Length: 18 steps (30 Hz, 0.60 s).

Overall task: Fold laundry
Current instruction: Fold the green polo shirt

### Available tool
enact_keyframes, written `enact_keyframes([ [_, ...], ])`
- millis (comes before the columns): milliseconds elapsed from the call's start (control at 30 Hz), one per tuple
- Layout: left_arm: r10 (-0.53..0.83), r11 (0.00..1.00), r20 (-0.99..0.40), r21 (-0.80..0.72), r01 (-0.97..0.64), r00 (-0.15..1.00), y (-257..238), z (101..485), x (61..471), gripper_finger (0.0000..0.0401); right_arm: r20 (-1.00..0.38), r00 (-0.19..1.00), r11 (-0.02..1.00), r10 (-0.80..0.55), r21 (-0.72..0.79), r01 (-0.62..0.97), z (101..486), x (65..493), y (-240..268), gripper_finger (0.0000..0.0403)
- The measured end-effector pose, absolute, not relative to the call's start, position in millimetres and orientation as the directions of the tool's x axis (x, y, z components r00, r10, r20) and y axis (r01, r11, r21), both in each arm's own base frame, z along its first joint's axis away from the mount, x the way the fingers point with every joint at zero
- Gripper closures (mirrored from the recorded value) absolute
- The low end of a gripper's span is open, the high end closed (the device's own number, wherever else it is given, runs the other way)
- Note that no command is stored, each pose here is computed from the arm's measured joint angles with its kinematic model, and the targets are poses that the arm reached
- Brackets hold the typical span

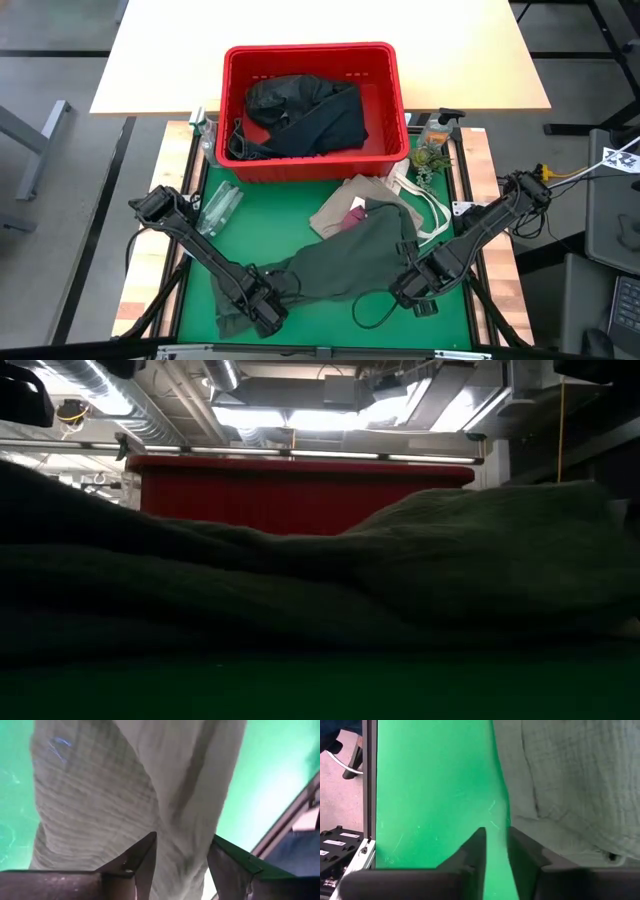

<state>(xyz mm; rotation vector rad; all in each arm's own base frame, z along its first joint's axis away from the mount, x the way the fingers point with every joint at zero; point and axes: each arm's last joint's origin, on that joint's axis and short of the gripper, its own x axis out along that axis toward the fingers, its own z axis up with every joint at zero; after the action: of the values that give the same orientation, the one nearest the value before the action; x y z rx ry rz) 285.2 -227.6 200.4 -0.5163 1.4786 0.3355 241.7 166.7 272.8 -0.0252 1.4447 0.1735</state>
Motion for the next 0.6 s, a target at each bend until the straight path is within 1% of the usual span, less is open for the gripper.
enact_keyframes([
  [133, -0.133, 0.859, -0.99, -0.139, -0.492, 0.047, -228.6, 200.5, 284.3, 0.0233, -0.988, 0.117, 0.987, 0.102, 0.085, -0.14, 272.8, 241.8, 166.7, 0.0283],
  [233, -0.158, 0.858, -0.987, -0.151, -0.491, 0.027, -229.2, 200.6, 283.8, 0.0236, -0.988, 0.132, 0.986, 0.081, 0.06, -0.156, 272.8, 242.2, 166.1, 0.0267],
  [367, -0.166, 0.876, -0.986, -0.153, -0.458, 0.012, -229.2, 200.5, 283.1, 0.0246, -0.978, 0.21, 0.976, -0.016, -0.061, -0.209, 273.2, 245.6, 163.0, 0.0263],
  [400, -0.157, 0.88, -0.988, -0.145, -0.453, 0.011, -228.6, 200.5, 282.7, 0.0249, -0.974, 0.224, 0.973, -0.023, -0.073, -0.219, 273.2, 248.2, 161.2, 0.0263],
  [467, -0.125, 0.886, -0.992, -0.119, -0.449, 0.018, -227.0, 200.3, 282.0, 0.0254, -0.97, 0.245, 0.974, -0.002, -0.057, -0.22, 272.1, 255.6, 158.5, 0.0263],
  [600, -0.026, 0.885, -0.996, -0.06, -0.461, 0.081, -221.6, 200.3, 284.7, 0.0261, -0.953, 0.291, 0.974, 0.081, 0.013, -0.228, 260.9, 271.9, 152.9, 0.0263],
])
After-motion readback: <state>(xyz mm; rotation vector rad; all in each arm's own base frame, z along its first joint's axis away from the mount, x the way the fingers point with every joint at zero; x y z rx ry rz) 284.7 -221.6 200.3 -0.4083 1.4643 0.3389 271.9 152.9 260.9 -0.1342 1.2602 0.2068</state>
